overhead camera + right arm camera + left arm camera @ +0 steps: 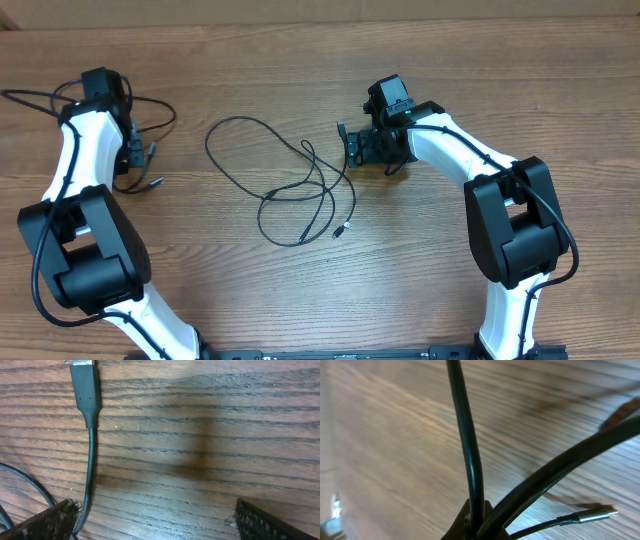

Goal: Untangle cables

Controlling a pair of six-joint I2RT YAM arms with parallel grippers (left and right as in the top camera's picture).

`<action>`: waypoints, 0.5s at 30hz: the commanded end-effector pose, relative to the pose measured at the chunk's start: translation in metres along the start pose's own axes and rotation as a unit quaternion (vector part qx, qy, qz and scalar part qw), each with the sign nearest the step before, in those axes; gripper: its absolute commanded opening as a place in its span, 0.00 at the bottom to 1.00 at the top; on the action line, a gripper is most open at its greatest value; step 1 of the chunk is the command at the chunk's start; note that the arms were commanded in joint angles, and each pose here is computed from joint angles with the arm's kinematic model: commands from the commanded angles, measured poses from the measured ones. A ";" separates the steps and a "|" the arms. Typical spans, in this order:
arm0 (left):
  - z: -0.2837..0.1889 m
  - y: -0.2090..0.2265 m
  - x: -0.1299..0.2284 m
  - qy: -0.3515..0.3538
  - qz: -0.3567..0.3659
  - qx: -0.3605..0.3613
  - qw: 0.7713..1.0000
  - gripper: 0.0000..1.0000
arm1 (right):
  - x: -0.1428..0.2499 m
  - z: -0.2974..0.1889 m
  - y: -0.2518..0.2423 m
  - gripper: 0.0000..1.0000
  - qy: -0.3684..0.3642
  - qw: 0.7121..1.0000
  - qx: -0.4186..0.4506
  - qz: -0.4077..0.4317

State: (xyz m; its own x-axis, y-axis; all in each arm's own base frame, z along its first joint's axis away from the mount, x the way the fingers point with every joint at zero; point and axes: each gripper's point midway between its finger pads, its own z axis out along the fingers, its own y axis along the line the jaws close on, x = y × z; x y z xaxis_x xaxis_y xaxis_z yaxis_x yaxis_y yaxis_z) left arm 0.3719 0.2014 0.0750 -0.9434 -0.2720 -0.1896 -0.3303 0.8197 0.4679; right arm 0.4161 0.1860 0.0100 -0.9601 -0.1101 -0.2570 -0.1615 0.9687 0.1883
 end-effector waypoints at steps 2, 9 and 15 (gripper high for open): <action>0.008 0.034 0.003 0.005 -0.042 -0.047 0.998 0.04 | 0.020 0.015 -0.007 1.00 0.029 1.000 0.004 0.007; 0.024 0.054 0.000 -0.002 -0.088 -0.018 0.996 0.04 | 0.019 0.015 -0.007 1.00 0.029 1.000 0.004 0.007; 0.034 0.056 -0.009 -0.022 -0.107 0.042 0.993 0.04 | 0.018 0.015 -0.006 1.00 0.026 1.000 0.003 0.006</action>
State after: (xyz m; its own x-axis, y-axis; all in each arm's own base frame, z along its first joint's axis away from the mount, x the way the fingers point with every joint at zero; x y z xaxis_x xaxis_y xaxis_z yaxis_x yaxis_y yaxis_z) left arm 0.3563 0.2708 0.0787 -0.8537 -0.4231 -0.3035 -0.5186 0.7437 0.4219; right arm 0.4164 0.1860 0.0101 -0.9599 -0.1096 -0.2581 -0.1613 0.9688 0.1883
